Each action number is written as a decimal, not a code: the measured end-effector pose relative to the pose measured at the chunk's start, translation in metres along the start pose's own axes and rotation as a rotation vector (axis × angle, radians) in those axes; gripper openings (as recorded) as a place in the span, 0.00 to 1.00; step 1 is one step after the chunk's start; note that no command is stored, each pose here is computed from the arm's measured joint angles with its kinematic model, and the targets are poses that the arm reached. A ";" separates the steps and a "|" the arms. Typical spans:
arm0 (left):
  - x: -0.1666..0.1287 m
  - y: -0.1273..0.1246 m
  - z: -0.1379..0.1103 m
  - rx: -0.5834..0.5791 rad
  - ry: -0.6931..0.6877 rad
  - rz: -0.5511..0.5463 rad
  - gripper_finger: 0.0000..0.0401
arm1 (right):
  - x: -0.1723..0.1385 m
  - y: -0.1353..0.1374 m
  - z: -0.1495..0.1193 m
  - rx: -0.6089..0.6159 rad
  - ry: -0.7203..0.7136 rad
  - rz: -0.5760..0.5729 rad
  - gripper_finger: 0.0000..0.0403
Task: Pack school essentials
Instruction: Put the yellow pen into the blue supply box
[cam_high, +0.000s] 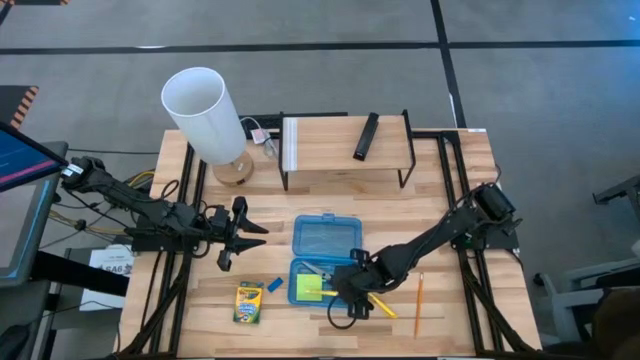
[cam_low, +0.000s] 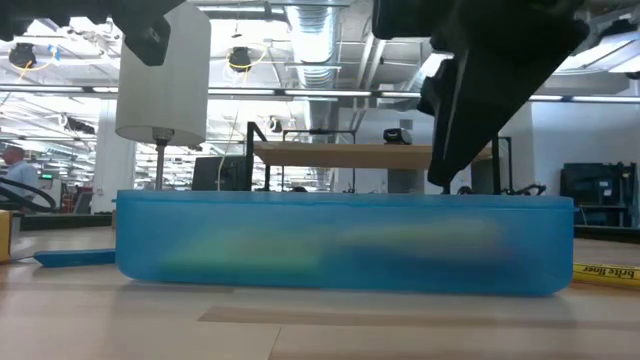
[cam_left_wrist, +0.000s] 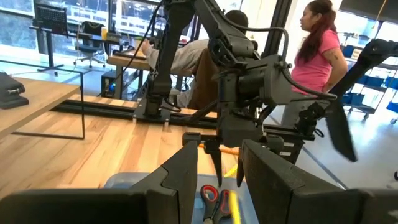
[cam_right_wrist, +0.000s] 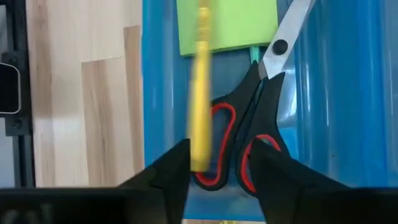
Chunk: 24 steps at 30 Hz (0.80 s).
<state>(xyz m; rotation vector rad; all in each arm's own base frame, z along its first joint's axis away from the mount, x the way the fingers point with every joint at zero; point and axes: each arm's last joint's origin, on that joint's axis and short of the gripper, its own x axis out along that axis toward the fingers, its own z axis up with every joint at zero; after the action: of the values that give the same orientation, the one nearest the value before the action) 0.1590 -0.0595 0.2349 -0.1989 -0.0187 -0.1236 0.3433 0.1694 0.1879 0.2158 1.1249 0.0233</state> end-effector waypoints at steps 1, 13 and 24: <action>0.000 0.000 0.000 0.000 0.000 0.000 0.28 | -0.001 -0.001 0.000 0.010 0.013 -0.006 0.49; 0.000 0.000 -0.001 -0.006 0.009 -0.016 0.28 | -0.037 0.045 -0.042 0.120 0.178 -0.149 0.50; 0.000 0.000 -0.001 -0.008 0.008 -0.016 0.28 | -0.031 0.074 -0.098 0.301 0.134 -0.206 0.51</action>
<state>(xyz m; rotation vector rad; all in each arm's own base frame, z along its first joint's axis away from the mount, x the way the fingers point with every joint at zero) 0.1590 -0.0600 0.2344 -0.2065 -0.0120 -0.1406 0.2489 0.2532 0.1891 0.3700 1.2779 -0.3202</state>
